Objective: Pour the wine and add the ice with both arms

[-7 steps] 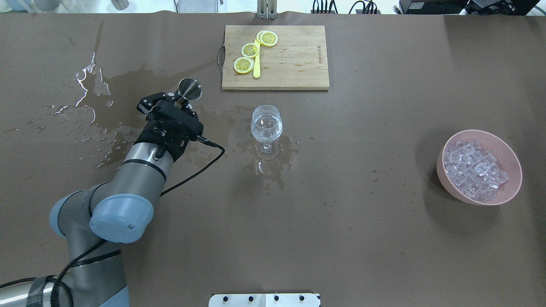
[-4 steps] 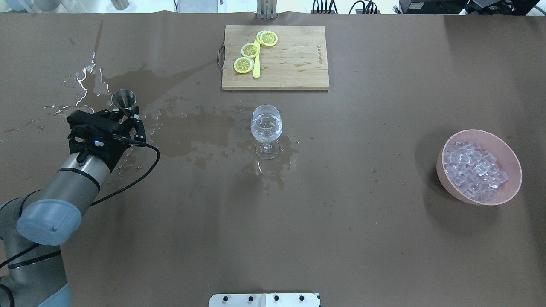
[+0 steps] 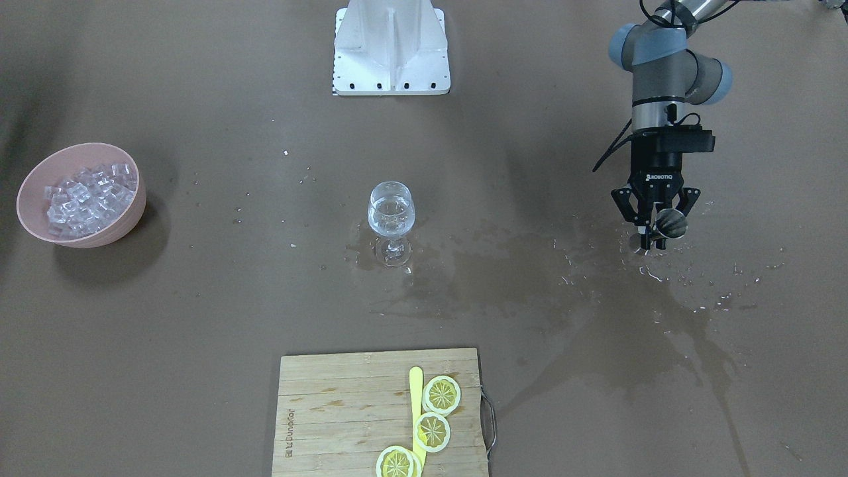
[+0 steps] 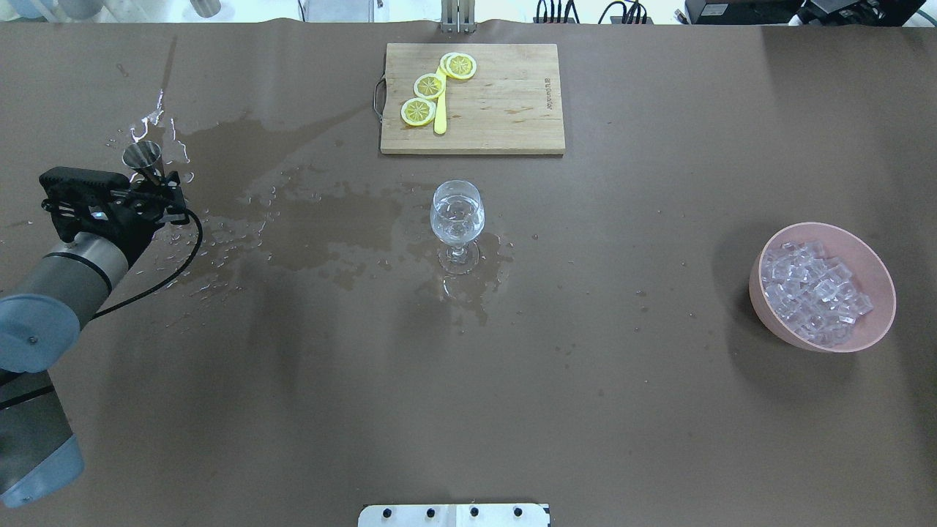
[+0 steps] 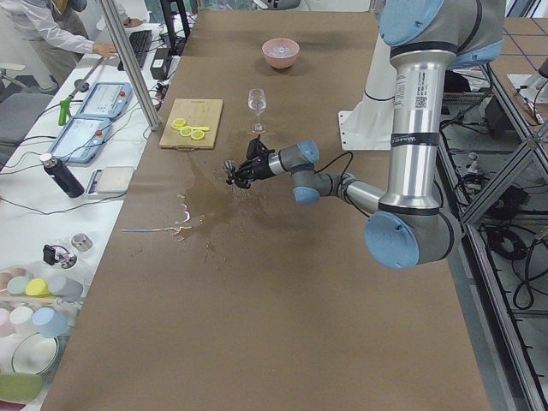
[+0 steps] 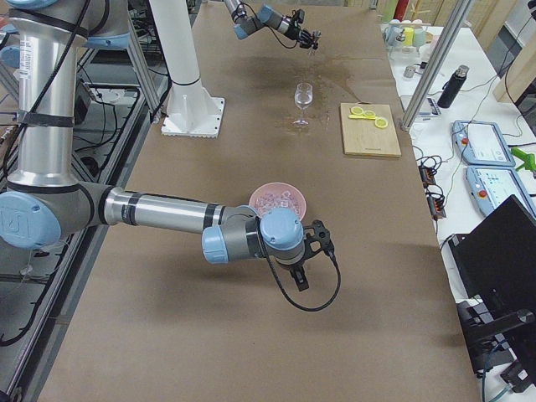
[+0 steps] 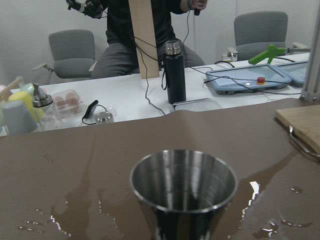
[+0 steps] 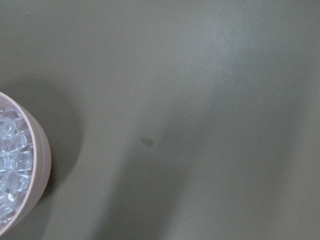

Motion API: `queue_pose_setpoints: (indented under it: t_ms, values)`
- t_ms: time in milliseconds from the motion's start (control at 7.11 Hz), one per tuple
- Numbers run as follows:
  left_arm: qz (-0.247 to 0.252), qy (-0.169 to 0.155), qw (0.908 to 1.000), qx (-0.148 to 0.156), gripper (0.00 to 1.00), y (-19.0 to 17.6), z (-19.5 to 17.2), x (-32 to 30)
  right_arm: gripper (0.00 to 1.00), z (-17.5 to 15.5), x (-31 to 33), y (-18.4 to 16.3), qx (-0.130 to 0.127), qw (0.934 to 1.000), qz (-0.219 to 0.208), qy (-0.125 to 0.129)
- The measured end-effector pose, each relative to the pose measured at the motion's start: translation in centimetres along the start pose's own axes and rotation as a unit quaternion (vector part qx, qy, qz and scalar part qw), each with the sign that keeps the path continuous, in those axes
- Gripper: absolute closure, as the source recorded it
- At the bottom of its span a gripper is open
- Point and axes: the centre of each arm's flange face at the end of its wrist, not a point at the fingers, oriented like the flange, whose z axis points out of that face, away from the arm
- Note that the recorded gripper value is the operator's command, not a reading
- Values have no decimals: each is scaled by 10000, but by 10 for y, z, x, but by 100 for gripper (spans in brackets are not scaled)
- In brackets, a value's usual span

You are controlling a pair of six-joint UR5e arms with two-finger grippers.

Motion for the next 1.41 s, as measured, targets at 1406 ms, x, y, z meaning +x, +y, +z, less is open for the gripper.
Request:
queue_pose_setpoints:
  t_ms: [1406]
  values:
    - [-428,-215,9988,-56,100,52,44,-83,0,-7,-11,6,41,10000,-60,18]
